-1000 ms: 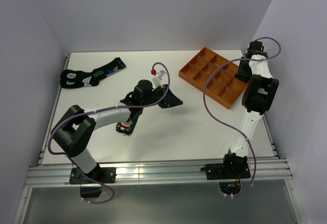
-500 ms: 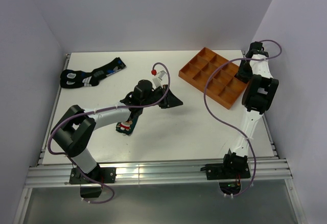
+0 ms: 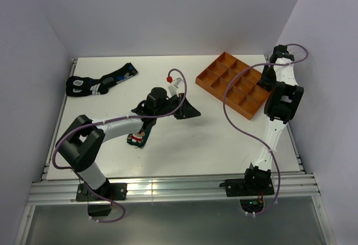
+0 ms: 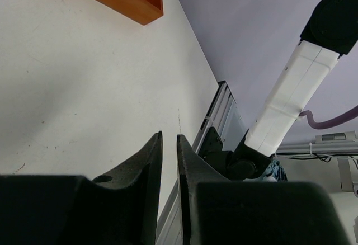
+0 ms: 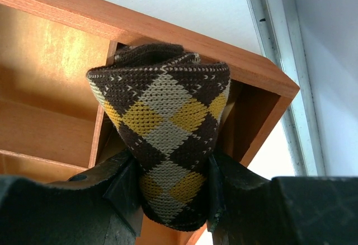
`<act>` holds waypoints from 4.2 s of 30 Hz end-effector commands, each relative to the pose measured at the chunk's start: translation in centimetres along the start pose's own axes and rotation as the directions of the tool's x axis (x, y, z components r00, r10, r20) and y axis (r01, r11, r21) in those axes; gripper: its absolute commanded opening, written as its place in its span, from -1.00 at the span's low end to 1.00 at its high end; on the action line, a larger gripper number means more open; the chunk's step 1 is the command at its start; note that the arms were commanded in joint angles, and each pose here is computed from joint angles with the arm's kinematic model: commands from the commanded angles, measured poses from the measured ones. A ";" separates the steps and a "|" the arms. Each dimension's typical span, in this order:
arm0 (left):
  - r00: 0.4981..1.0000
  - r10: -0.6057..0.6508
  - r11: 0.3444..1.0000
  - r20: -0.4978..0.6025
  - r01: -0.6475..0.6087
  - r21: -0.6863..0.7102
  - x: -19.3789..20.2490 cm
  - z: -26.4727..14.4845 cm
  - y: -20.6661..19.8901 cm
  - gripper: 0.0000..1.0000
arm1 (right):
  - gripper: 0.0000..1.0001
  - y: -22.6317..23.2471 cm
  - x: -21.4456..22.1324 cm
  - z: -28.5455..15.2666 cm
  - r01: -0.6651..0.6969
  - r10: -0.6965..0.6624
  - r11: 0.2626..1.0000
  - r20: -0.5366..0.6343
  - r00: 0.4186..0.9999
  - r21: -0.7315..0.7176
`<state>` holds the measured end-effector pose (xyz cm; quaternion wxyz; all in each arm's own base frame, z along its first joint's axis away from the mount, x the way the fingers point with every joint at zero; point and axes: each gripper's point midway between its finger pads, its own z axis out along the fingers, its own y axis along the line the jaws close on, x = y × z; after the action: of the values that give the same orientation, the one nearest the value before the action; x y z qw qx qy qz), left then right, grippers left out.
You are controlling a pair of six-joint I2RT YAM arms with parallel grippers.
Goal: Roll the socks
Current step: Place the sock in the storage box.
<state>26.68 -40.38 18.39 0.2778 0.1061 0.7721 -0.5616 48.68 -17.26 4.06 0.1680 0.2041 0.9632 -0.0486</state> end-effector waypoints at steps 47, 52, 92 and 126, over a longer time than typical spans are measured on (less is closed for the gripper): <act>1.000 -0.007 0.998 -0.030 0.009 0.064 -0.1 1.4 -1.3 -0.58 | -1.00 -0.1 8.8 0.9 0.217 -0.244 0.969 -0.337 0.909 -0.117; 0.999 -0.012 0.998 -0.033 0.014 0.060 -0.1 1.7 -1.1 -0.57 | -1.00 -0.3 9.5 1.1 0.276 -0.317 0.948 -0.356 0.879 -0.161; 0.997 -0.025 0.999 -0.068 0.026 0.019 0.6 4.5 -1.1 -0.57 | -1.00 -2.4 11.3 2.6 0.562 -0.650 0.760 -0.349 0.675 -0.328; 0.996 -0.012 0.999 -0.085 0.015 0.042 0.8 5.5 -1.5 -0.56 | 0.27 -1.7 8.8 -0.5 0.555 -0.595 0.801 -0.192 0.780 -0.225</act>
<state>26.61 -44.98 15.52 0.2205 0.1128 0.7967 -0.5513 43.72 -16.88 2.94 0.0969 -0.1264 0.9866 -0.0362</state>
